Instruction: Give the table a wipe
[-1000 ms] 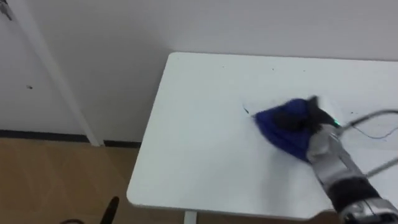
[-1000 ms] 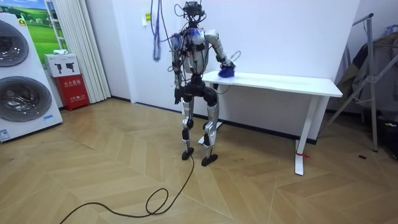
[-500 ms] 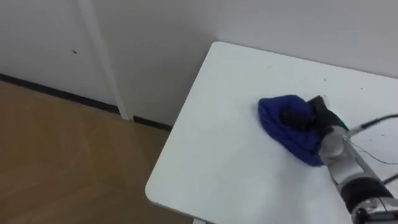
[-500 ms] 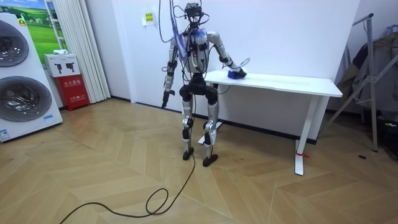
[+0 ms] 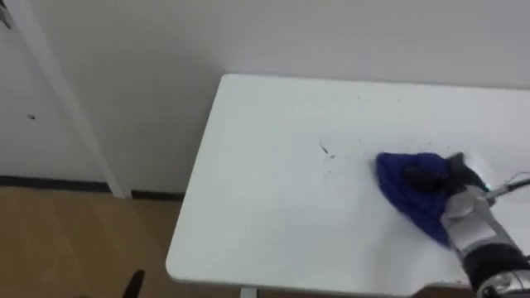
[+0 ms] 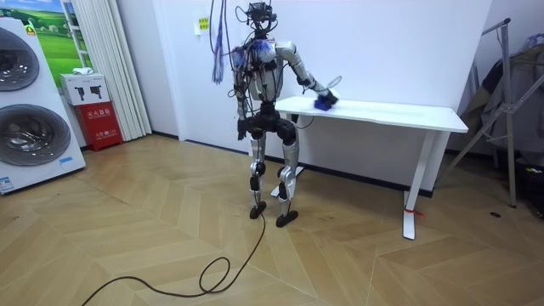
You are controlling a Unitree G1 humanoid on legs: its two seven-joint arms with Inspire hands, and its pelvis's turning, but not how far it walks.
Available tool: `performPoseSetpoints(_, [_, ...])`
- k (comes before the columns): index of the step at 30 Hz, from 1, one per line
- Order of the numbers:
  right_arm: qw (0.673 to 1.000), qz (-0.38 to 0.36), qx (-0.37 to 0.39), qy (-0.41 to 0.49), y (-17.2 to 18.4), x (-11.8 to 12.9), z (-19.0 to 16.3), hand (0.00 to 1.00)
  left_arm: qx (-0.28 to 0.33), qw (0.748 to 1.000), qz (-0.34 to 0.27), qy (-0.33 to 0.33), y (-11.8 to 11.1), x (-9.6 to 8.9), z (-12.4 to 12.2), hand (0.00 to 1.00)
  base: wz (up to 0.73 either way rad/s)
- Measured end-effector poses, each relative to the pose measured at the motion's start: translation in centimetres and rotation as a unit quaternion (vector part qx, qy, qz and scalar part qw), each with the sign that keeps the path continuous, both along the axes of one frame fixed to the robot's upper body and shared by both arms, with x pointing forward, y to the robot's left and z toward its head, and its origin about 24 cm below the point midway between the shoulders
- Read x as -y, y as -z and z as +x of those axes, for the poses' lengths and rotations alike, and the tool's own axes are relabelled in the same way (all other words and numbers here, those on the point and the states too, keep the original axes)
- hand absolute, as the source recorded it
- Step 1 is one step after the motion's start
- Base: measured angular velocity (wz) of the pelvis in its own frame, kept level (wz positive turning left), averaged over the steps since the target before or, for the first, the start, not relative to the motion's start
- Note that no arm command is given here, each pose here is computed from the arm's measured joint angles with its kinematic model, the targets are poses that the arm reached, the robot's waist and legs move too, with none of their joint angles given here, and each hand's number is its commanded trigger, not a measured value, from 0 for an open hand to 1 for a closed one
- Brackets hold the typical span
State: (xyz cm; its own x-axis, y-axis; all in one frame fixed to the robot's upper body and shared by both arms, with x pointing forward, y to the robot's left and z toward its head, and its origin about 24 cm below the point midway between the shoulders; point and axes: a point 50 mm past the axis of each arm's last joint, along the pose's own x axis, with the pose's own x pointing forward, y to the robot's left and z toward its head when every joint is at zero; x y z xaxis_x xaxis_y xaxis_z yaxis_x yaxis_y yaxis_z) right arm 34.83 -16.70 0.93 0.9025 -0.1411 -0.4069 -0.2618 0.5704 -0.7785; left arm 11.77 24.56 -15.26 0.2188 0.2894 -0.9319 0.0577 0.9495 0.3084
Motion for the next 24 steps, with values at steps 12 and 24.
performPoseSetpoints(12, [0.979,0.048,0.008,0.197,1.5,12.0,-3.4,1.0,-0.042,0.999,0.02,-0.024,0.2,-2.3,-3.5,0.0,0.57])
performPoseSetpoints(24, [0.926,0.005,-0.041,0.376,8.0,18.1,-16.2,1.0,0.006,0.997,0.079,0.024,-1.1,-4.4,-1.3,0.0,-0.32])
